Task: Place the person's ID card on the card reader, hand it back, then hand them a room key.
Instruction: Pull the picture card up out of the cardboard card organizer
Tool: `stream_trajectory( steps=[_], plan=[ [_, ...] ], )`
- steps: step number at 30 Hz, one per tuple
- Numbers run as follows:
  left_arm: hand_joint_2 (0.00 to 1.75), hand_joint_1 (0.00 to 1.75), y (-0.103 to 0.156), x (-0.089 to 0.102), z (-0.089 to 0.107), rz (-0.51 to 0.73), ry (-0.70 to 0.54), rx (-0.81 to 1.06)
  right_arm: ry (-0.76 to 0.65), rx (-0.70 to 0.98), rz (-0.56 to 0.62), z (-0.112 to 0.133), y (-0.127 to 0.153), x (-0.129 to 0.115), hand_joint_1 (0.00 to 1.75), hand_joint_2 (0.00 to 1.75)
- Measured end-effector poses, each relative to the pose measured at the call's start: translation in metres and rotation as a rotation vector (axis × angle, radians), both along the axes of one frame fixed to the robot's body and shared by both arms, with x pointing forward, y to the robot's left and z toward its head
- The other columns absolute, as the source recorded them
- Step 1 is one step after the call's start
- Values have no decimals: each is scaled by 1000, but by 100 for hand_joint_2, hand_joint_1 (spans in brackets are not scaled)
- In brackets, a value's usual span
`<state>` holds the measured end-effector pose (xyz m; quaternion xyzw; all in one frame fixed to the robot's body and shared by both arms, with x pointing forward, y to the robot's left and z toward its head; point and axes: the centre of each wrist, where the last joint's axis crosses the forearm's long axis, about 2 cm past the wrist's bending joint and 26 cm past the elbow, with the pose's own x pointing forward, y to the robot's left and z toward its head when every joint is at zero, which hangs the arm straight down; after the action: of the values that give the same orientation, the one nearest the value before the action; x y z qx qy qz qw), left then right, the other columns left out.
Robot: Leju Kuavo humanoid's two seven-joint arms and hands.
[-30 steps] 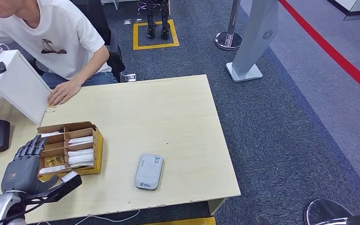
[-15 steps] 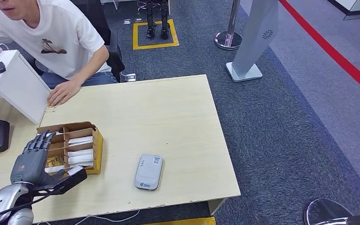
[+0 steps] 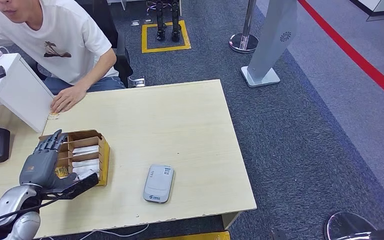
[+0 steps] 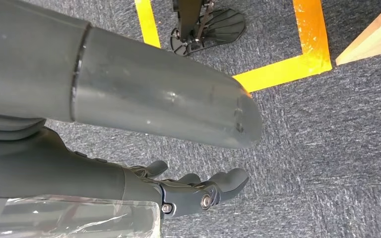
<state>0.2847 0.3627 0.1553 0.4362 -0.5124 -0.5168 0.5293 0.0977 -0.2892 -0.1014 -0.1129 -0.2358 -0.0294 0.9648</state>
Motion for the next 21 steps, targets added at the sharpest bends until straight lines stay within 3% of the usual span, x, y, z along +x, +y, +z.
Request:
stream_trajectory(
  steps=[21],
  plan=[
    [175,0,-2,7,8,-16,-14,3,10,1,-3,0,1,0,0,0]
  ],
)
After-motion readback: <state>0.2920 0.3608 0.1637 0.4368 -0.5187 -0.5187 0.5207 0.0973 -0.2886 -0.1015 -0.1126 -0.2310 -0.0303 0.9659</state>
